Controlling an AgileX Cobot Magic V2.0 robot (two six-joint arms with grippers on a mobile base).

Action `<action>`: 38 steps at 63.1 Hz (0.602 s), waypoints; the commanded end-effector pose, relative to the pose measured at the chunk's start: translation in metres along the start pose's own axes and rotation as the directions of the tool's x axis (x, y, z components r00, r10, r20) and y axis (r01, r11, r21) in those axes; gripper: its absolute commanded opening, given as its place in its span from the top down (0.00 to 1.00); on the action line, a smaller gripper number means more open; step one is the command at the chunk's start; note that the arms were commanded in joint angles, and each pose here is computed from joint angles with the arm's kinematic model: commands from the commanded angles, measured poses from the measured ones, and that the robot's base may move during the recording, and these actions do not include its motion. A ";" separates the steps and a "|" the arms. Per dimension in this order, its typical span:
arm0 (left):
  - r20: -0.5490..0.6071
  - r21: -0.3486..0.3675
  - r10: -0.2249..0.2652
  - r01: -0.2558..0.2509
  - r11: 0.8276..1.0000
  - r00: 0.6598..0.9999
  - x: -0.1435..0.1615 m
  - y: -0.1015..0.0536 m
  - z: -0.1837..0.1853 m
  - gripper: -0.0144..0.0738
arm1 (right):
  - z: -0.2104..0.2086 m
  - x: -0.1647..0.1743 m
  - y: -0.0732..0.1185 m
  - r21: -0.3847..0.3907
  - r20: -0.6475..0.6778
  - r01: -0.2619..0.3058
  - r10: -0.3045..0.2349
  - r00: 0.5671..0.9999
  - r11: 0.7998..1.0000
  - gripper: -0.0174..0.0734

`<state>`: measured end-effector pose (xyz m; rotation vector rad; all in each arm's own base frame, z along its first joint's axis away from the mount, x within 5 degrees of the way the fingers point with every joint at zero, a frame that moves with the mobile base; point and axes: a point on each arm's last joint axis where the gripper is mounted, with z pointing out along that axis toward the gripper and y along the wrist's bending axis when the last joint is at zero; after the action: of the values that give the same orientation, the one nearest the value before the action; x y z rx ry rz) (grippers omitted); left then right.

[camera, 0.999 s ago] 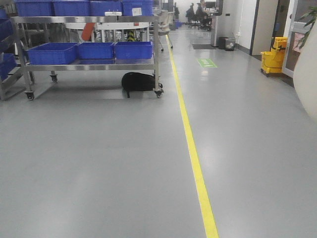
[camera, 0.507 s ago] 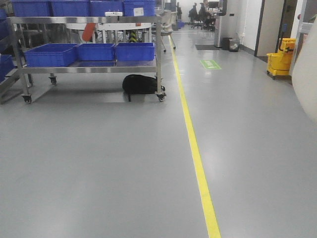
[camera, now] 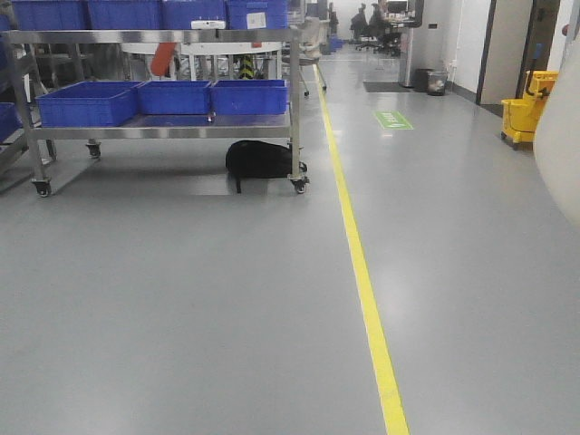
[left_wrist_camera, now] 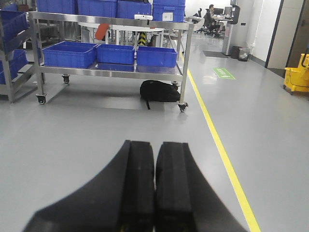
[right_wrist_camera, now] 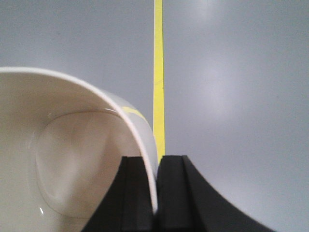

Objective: Move white bin to right shelf second layer
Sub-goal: 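Drive forward along the yellow floor line carrying the bin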

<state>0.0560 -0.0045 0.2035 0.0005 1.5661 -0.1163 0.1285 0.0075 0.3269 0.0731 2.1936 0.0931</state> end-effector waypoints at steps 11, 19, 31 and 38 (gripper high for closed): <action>0.078 0.001 -0.006 0.006 1.000 0.997 0.000 0.001 -0.001 0.74 | -0.007 -0.015 0.001 -0.011 0.116 0.002 0.000 0.993 1.000 0.75; 0.078 0.001 -0.006 0.006 1.000 0.997 0.000 0.001 -0.001 0.74 | -0.007 -0.015 0.001 -0.011 0.116 0.002 0.000 0.993 1.000 0.75; 0.078 0.001 -0.006 0.006 1.000 0.997 0.000 0.001 -0.001 0.74 | -0.007 -0.015 0.001 -0.011 0.116 0.002 0.000 0.993 1.000 0.75; 0.078 0.001 -0.006 0.006 1.000 0.997 0.000 0.001 -0.001 0.74 | -0.007 -0.015 0.001 -0.011 0.116 0.002 0.000 0.993 1.000 0.75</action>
<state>0.0560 -0.0045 0.2035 0.0005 1.5661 -0.1163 0.1285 0.0075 0.3269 0.0731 2.1936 0.0931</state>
